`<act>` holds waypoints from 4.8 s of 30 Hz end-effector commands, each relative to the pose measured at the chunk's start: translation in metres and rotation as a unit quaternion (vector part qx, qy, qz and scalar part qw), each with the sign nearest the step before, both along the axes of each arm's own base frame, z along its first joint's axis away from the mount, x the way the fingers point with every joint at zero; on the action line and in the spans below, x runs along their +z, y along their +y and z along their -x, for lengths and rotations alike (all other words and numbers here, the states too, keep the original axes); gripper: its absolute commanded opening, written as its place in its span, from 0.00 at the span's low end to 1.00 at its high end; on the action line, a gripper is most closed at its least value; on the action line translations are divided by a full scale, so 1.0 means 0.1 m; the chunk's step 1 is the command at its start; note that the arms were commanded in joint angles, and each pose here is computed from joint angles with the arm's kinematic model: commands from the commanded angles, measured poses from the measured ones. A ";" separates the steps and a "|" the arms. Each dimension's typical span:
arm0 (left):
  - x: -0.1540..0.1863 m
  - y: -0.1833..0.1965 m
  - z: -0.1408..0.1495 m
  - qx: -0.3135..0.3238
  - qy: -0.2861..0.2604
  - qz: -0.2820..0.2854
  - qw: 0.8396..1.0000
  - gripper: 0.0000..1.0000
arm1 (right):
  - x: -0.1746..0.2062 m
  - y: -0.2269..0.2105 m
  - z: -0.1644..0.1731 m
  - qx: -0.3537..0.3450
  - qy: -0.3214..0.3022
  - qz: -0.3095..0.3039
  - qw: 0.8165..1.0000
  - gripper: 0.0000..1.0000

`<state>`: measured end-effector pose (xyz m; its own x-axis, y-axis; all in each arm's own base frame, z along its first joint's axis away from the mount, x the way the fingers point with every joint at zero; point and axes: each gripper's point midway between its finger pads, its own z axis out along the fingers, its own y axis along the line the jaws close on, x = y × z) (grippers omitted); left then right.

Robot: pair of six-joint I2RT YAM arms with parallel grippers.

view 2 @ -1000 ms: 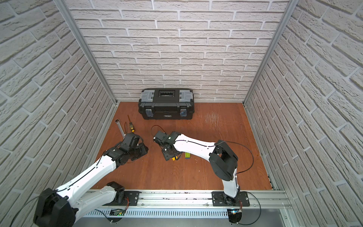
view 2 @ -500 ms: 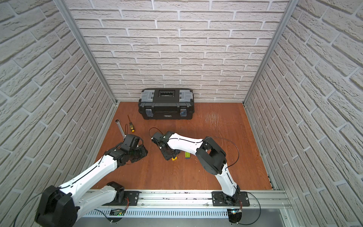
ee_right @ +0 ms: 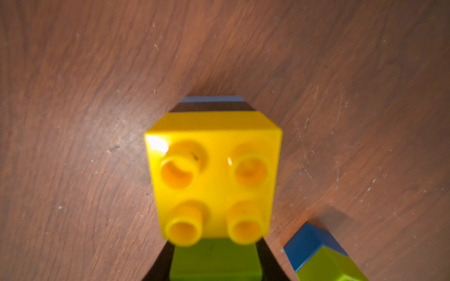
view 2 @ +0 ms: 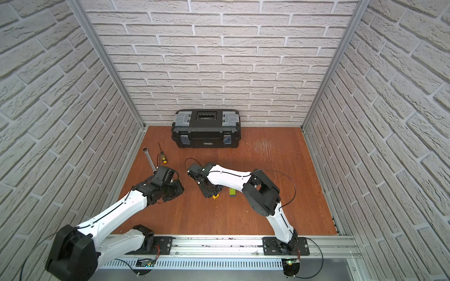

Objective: Assemble the number 4 with lego
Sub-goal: Pick up the lego brick from the center of the board, then assemble the lego brick with the lego brick, then adjust the lego brick at the center of the board.

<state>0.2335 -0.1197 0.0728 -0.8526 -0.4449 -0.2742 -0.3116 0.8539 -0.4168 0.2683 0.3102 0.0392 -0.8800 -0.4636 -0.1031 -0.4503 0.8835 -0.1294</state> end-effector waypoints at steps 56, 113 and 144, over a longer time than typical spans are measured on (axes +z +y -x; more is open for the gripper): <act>-0.39 -0.88 -0.15 -0.119 0.002 -0.007 0.993 0.19 | 0.37 -1.00 0.16 -0.236 -0.012 -0.083 0.968 0.02; 0.29 -0.17 -0.18 -0.036 -0.034 -0.013 0.999 0.30 | 0.60 -0.48 0.11 -0.106 0.069 -0.140 0.982 0.02; -0.12 -0.17 -0.38 -0.035 0.041 0.004 0.999 0.26 | -0.12 0.01 0.32 -0.125 0.237 -0.299 0.916 0.47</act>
<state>0.2697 -0.1318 0.0630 -0.8930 -0.4070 -0.1924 -0.3102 0.8660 -0.3921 0.2377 0.3243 0.0391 -0.9563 -0.2608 0.1325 -0.1301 0.7850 0.6057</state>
